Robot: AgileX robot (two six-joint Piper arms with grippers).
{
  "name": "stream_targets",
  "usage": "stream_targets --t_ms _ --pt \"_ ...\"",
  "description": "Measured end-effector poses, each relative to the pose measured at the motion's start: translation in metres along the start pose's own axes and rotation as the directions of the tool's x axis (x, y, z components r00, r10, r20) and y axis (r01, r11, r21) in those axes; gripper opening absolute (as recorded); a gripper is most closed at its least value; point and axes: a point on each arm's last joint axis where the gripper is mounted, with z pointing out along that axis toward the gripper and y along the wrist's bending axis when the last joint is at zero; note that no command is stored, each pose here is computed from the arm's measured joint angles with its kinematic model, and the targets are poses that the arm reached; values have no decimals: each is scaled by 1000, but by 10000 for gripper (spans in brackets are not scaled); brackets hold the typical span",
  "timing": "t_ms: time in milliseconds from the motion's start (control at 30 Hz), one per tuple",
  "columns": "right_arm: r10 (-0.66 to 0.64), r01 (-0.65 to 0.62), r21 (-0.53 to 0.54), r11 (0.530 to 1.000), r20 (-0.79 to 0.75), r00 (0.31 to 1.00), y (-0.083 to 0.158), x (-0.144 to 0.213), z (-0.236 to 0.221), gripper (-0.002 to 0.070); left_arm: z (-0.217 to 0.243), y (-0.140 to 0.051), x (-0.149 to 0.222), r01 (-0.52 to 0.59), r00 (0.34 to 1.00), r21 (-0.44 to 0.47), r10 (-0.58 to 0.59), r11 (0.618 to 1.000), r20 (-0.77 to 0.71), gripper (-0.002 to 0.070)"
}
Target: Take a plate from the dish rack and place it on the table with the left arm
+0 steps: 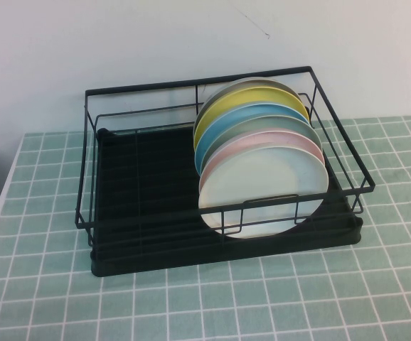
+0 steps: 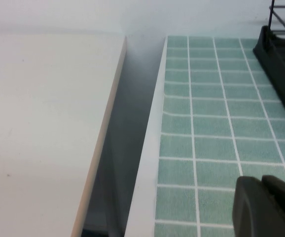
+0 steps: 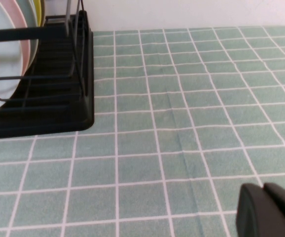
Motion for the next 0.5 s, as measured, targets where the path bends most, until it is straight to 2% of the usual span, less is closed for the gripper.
stream_targets --t_ms 133,267,367,500 --pt "0 0 0 1000 0 1000 0 0 0 -2 0 0 -5 0 998 4 0 1000 62 -3" --pt "0 0 0 1000 0 1000 0 0 0 -2 -2 -1 -19 5 976 15 -8 1000 218 -3" --pt "0 0 0 1000 0 1000 0 0 0 -2 -6 -2 -33 30 927 36 -41 999 372 -3" --pt "0 0 0 1000 0 1000 0 0 0 -2 -16 -3 -51 43 820 70 -75 997 567 -3"
